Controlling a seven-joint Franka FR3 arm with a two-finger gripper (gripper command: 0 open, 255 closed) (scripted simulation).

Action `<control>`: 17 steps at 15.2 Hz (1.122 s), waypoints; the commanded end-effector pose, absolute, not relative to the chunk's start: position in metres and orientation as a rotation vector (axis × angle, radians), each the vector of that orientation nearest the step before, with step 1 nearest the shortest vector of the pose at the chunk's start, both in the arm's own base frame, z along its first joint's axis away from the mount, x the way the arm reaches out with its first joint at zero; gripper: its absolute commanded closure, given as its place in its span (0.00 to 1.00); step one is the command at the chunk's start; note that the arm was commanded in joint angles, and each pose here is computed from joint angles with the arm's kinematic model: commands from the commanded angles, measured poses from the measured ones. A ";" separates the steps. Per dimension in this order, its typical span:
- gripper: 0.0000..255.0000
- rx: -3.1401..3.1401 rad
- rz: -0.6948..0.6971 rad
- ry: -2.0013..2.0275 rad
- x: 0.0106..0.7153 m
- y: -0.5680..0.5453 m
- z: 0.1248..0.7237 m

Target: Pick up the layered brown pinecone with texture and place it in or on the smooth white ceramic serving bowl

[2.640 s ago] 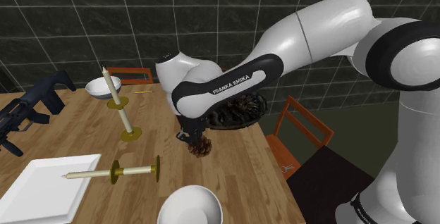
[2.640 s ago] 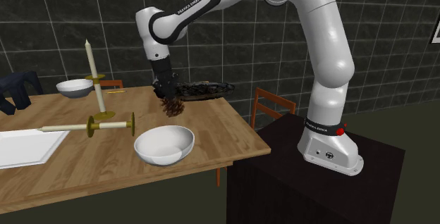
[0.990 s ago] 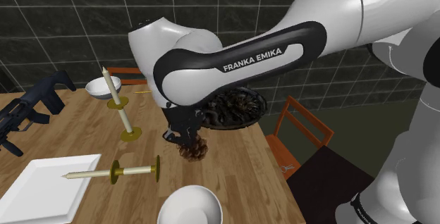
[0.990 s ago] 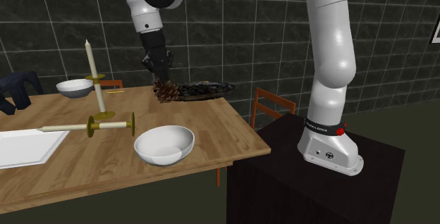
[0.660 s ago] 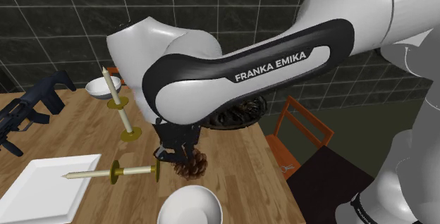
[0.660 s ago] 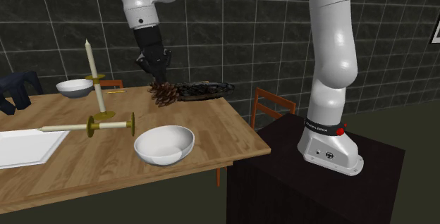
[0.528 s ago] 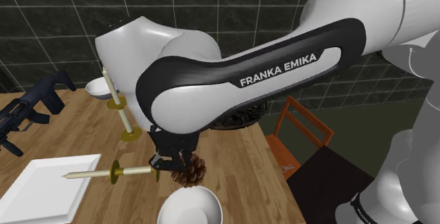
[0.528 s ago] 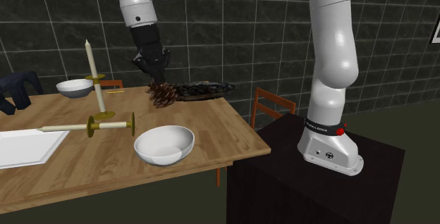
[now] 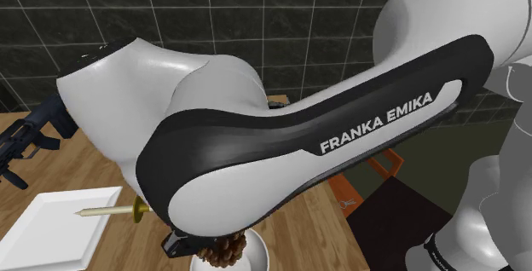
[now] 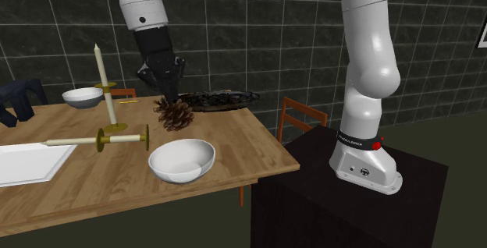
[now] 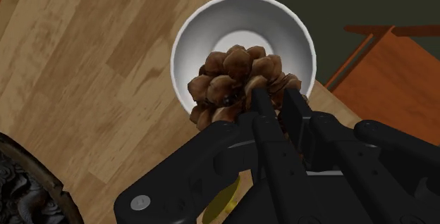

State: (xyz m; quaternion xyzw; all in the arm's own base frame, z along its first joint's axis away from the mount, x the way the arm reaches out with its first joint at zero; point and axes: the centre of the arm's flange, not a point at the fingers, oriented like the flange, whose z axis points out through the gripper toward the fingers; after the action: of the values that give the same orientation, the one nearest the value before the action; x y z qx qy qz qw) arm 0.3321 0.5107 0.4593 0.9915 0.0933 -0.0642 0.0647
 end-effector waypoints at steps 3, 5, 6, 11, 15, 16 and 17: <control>1.00 2.993 -0.193 0.280 0.332 0.511 0.439; 1.00 2.993 -0.193 0.280 0.332 0.511 0.429; 1.00 2.993 -0.193 0.280 0.332 0.511 0.423; 1.00 2.993 -0.193 0.280 0.332 0.511 0.397; 1.00 2.993 -0.193 0.280 0.332 0.511 0.376; 1.00 2.993 -0.193 0.280 0.332 0.511 0.371; 1.00 2.993 -0.193 0.280 0.332 0.511 0.365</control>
State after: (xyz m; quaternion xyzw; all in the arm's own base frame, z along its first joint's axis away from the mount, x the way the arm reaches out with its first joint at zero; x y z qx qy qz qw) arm 0.3318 0.5106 0.3697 0.9915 0.0929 -0.0644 0.0648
